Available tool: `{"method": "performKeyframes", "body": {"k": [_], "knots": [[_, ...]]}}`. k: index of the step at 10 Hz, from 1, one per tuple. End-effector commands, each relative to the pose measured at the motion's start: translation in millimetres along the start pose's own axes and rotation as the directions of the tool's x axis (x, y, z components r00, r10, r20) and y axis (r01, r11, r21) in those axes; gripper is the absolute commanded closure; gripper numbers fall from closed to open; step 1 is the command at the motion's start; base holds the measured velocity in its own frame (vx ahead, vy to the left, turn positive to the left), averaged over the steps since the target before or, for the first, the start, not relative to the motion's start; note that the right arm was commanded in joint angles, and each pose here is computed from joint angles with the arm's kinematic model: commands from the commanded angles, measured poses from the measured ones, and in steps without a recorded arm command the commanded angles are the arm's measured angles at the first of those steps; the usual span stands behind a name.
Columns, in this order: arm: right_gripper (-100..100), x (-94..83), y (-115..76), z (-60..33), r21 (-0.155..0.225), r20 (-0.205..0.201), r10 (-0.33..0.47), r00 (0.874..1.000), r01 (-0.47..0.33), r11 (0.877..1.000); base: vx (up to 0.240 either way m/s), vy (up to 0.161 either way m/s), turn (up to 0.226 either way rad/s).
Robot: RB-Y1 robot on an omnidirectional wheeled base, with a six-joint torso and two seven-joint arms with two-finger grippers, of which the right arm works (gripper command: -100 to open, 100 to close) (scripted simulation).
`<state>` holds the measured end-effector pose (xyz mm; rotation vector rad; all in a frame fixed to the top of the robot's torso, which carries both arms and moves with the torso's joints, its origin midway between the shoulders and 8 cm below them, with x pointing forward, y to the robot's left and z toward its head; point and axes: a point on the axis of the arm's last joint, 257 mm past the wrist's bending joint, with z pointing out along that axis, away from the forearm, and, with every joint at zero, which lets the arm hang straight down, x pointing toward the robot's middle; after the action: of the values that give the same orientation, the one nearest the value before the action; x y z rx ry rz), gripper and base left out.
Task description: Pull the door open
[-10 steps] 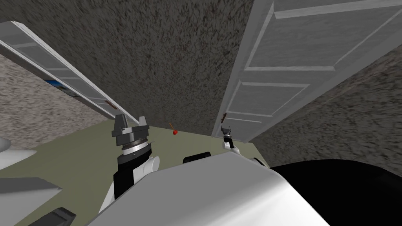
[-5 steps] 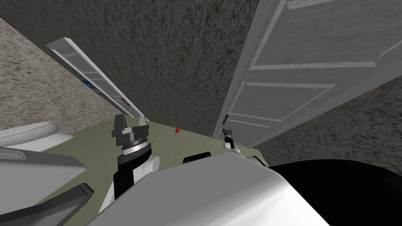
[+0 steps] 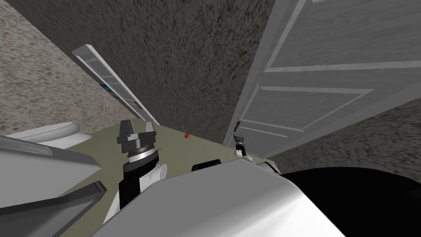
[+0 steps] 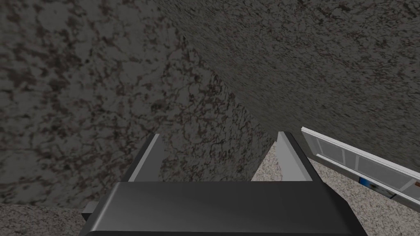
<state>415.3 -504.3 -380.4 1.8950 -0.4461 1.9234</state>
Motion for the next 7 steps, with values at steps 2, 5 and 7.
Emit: {"method": "performKeyframes", "body": {"k": [2,5,7], "knots": [[-100,-7.2,10.6,-0.9,-0.024,0.017,0.031,0.999,-0.030,0.999,-0.015,-0.066,0.159],[-100,-9.7,14.6,-1.3,-0.034,0.024,0.042,0.999,-0.041,0.999,-0.010,-0.076,0.098],[-100,-10.2,16.3,-2.1,-0.040,0.024,0.044,0.999,-0.043,0.998,0.125,-0.100,0.022]]}}
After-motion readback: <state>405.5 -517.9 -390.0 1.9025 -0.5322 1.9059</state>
